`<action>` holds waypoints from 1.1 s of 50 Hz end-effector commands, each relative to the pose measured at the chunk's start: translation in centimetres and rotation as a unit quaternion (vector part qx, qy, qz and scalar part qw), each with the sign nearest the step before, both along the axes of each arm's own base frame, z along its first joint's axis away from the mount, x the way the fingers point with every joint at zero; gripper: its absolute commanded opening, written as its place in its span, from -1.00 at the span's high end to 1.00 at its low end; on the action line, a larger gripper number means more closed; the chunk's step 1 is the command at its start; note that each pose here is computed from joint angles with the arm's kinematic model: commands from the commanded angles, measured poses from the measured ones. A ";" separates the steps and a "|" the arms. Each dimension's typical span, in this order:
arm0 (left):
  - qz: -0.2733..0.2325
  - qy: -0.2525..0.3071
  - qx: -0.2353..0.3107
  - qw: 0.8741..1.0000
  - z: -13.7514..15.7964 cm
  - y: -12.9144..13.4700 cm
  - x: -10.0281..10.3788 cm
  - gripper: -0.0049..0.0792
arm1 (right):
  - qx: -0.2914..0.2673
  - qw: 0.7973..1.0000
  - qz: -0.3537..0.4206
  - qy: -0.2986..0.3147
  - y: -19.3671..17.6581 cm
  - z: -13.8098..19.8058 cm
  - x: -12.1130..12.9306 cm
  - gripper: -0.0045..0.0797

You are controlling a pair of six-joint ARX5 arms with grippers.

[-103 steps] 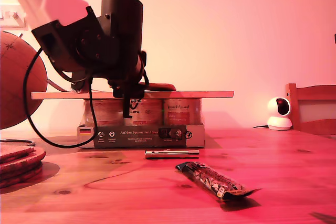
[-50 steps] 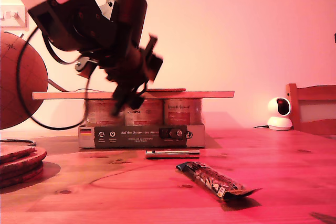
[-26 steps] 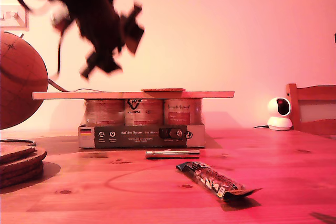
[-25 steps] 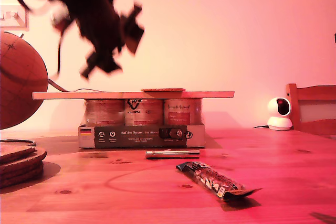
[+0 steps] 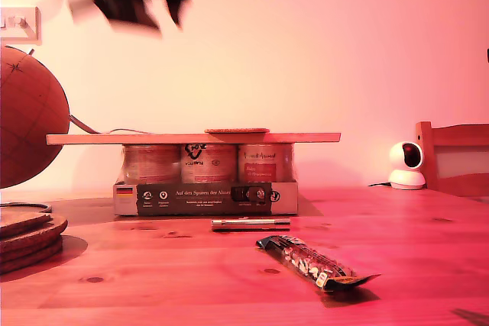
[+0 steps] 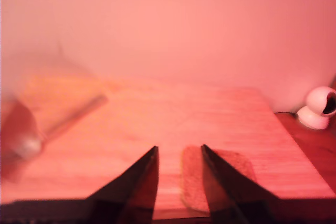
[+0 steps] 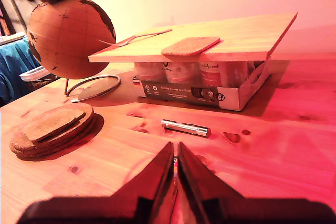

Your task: Pick up the top cork coaster and place it on the shelf behind you

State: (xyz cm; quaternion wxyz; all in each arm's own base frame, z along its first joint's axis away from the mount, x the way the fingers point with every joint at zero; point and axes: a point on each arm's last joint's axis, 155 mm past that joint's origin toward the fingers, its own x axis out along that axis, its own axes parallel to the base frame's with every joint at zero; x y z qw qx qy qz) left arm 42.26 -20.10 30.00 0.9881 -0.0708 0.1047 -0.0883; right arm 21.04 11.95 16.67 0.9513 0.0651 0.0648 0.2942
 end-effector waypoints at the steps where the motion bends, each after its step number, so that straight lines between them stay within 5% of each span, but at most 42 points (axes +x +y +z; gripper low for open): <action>1: -0.031 0.001 0.097 0.995 -1.1 -0.1 -0.8 0.57 | 0.005 1.000 0.004 -0.014 0.1 1.0 -0.2 0.92; 10: -0.059 0.024 0.161 0.985 -1.1 1.3 -3.4 0.95 | 0.005 1.000 0.004 -0.013 0.1 1.0 -0.2 0.92; 35: -0.132 0.048 0.125 0.982 1.4 4.1 -9.1 0.94 | 0.011 0.999 0.006 -0.036 0.2 2.2 -0.2 0.92; 55: -0.076 0.035 0.103 0.991 1.9 10.1 -9.8 0.94 | 0.009 0.999 -0.009 -0.038 -0.3 2.2 0.1 0.92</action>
